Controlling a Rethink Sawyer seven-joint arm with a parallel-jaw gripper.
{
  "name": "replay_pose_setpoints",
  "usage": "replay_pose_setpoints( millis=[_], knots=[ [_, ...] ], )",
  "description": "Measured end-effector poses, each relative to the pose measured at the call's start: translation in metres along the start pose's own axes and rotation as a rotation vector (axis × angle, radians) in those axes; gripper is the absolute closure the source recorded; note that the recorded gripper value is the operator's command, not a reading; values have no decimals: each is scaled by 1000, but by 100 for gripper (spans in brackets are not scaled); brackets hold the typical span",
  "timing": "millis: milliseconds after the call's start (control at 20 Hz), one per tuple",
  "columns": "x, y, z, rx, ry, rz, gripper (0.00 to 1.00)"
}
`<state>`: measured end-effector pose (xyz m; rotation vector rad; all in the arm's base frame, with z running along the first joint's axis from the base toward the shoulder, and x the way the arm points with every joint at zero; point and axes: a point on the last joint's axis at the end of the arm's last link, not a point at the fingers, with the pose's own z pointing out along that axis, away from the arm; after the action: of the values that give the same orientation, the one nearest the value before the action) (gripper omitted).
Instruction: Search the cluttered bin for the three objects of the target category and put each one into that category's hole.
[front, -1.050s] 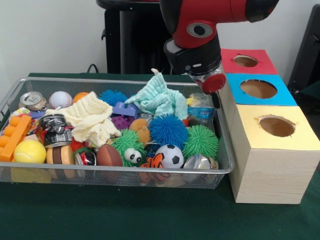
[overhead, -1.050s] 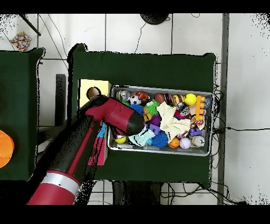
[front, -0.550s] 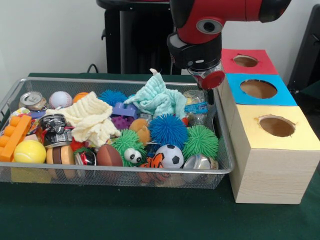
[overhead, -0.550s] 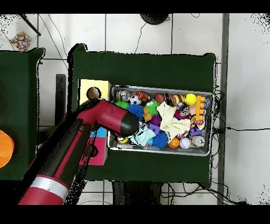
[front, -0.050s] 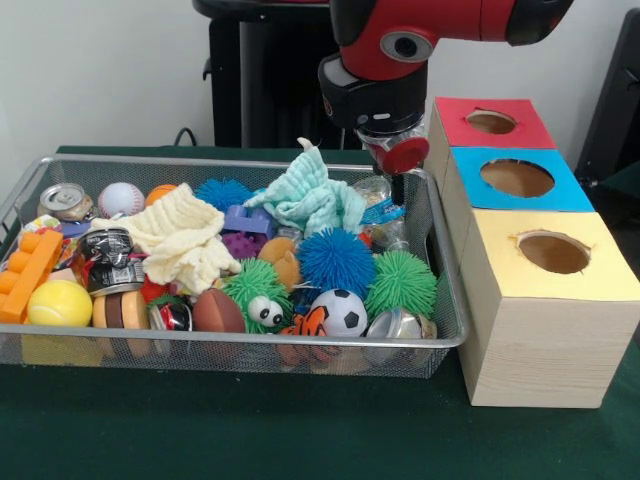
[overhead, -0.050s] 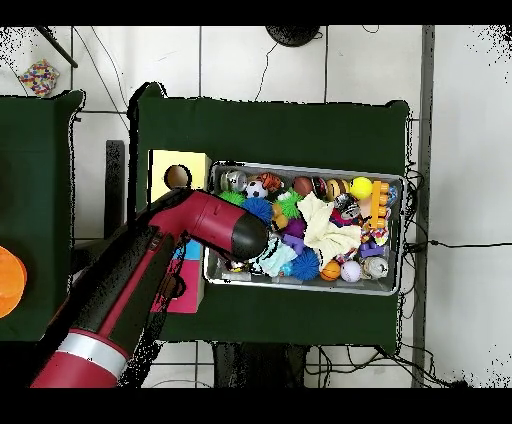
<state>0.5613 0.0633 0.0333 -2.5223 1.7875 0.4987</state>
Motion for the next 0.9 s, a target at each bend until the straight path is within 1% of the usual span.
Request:
replay_pose_setpoints(
  millis=[150, 550, 900],
  knots=[
    [2, 3, 0, -11, 16, 1, 0],
    [5, 6, -1, -24, 35, 4, 0],
    [4, 7, -2, -34, 54, -1, 0]
  ],
)
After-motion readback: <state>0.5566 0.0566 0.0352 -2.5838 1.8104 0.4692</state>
